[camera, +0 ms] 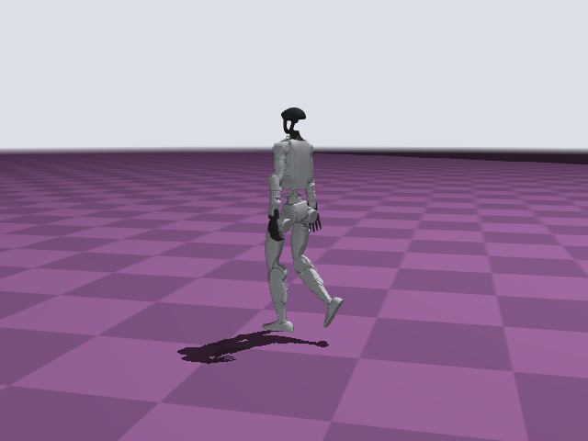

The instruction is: Stand up

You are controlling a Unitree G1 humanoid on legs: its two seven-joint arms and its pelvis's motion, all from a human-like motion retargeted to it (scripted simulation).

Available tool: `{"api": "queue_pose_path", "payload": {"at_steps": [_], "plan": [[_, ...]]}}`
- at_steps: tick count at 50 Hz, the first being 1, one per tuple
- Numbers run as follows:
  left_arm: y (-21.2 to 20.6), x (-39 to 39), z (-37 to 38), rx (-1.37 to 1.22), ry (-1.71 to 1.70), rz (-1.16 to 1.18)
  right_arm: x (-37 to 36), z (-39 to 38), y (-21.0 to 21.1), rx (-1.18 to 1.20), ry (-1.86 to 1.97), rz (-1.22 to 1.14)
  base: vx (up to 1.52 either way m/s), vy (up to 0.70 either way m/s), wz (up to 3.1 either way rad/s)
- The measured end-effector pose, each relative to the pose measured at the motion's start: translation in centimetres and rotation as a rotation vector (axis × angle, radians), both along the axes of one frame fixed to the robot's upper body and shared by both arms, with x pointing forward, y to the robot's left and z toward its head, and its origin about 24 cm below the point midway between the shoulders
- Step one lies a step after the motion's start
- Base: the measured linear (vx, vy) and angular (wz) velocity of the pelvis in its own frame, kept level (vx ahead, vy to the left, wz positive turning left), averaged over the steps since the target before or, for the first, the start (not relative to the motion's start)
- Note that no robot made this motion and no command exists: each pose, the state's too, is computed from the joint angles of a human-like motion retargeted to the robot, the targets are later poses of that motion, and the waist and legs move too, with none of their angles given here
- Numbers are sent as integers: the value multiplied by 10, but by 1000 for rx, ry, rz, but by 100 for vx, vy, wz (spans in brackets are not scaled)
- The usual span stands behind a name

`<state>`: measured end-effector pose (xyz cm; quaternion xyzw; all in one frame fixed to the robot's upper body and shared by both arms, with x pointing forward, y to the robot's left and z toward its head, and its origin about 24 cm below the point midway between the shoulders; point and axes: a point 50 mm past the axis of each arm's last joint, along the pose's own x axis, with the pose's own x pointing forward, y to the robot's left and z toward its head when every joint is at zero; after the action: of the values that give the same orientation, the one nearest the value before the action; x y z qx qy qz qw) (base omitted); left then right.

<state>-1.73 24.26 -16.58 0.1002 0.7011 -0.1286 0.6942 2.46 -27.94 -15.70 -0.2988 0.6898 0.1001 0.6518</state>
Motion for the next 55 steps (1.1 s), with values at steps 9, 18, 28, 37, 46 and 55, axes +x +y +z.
{"api": "queue_pose_path", "payload": {"at_steps": [9,18,28,37,46,55], "plan": [[18,176,41,99,-610,-470,-68,6,-9,-23,117,-188,59,11,159],[-5,207,47,96,-682,-518,-80,4,-3,-13,96,-246,68,-12,212],[3,75,4,59,-125,-420,-42,0,-5,0,-49,-267,43,-24,112],[12,0,4,59,106,-218,24,22,-50,-119,-321,-174,10,-20,155],[-1,16,0,67,-24,-224,14,28,-63,-159,-252,-201,-7,-13,145],[-31,63,-5,-49,-133,-403,-20,6,-21,-25,-139,-314,-13,-8,246]]}}
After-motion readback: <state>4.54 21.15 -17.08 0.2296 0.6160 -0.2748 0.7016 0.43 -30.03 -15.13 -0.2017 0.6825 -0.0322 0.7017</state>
